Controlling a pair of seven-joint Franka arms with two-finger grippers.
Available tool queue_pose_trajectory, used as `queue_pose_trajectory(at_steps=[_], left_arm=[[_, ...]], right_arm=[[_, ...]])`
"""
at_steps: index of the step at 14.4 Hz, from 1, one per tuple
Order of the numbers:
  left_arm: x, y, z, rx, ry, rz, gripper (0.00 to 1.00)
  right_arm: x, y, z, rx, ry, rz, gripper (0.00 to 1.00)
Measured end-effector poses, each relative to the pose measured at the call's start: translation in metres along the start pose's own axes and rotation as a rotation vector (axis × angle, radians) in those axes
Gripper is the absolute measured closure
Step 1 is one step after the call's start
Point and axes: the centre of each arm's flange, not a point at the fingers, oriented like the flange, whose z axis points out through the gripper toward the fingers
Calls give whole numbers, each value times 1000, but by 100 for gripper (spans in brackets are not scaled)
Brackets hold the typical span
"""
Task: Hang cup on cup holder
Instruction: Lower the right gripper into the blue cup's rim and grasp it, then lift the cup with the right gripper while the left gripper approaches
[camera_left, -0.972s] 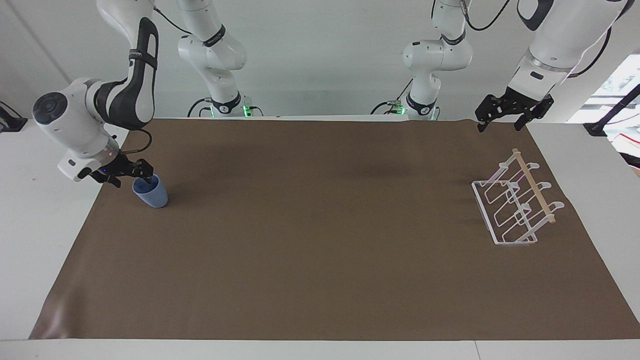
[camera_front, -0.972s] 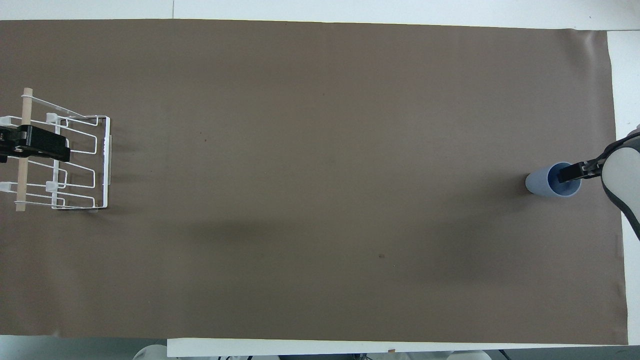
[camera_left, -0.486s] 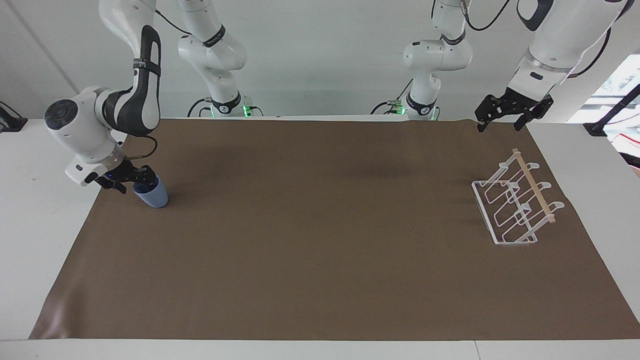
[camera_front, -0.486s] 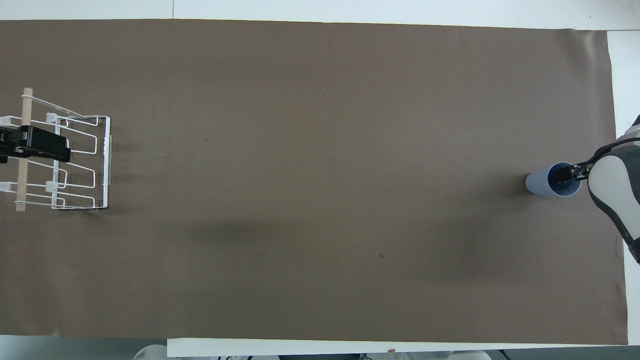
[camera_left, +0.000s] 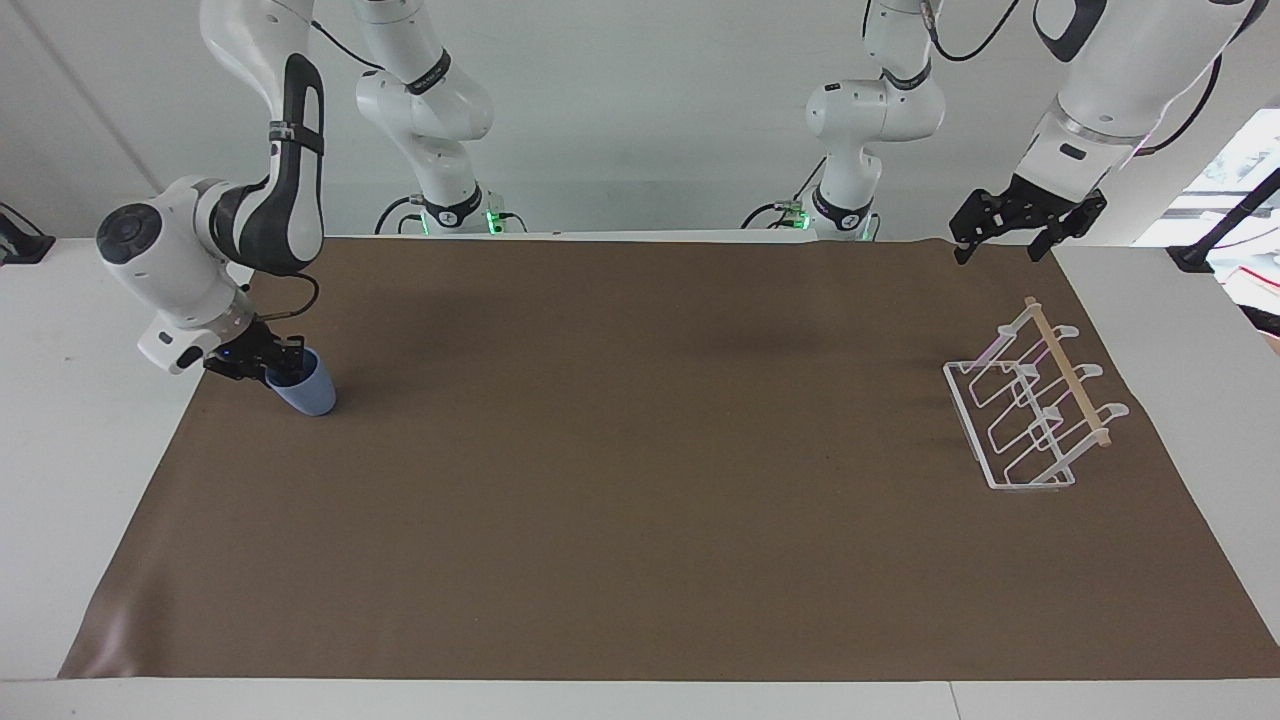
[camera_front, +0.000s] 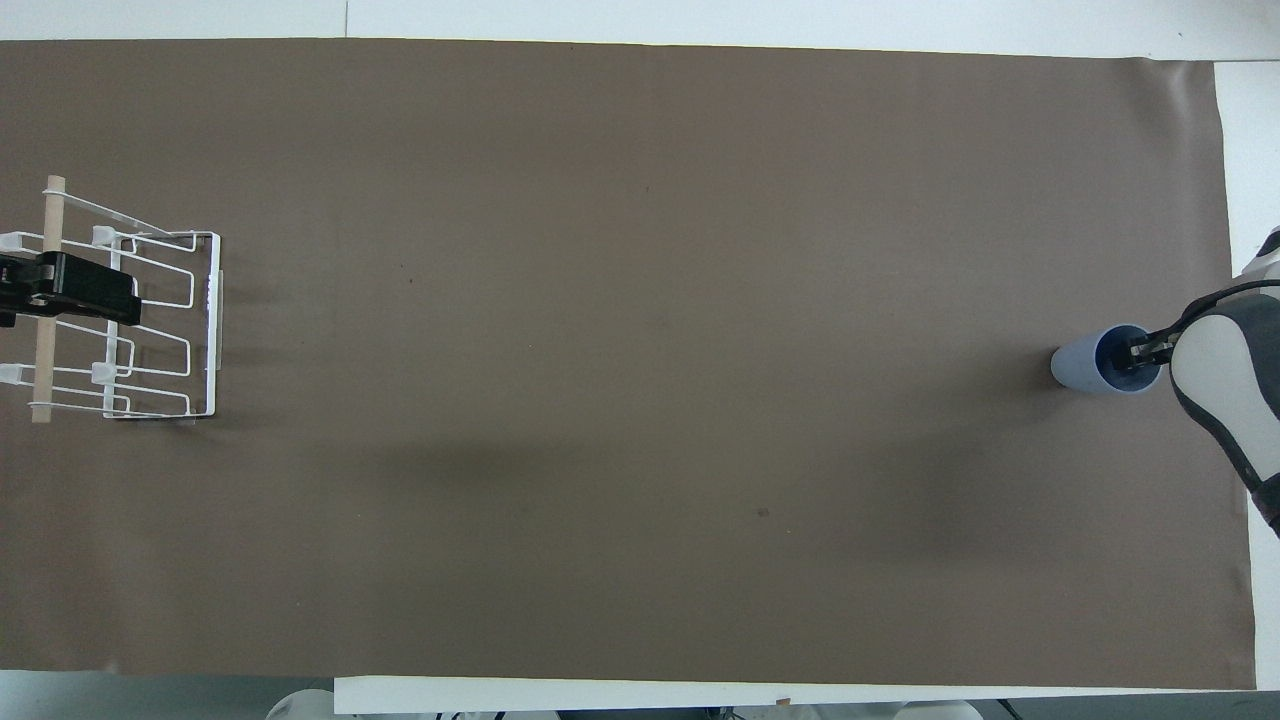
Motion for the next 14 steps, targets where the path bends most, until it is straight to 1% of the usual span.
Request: queue_pose_trajectory(at_steps=[1, 2, 5, 7, 8, 9, 11, 12, 14], left_arm=[[0, 0, 0, 0, 0, 0, 0], [0, 0, 0, 0, 0, 0, 0], [0, 0, 0, 0, -1, 0, 0], [-1, 0, 2, 0, -6, -1, 0], [-2, 0, 3, 1, -13, -10, 0], [-4, 0, 7, 2, -21, -36, 0], [-9, 0, 14, 7, -38, -137, 0], [-13, 1, 17, 10, -44, -217, 0], [-17, 8, 17, -5, -47, -437, 0]], right_arm=[[0, 0, 0, 0, 0, 0, 88], [0, 0, 0, 1, 0, 0, 96], [0, 0, 0, 1, -1, -1, 96], [1, -2, -4, 8, -17, -7, 96], [4, -7, -14, 28, -34, -10, 96], [12, -19, -30, 72, -35, -11, 96], [33, -60, -66, 185, 3, -13, 96], [43, -86, -79, 224, 19, 2, 96], [62, -146, -92, 283, 27, 69, 96]])
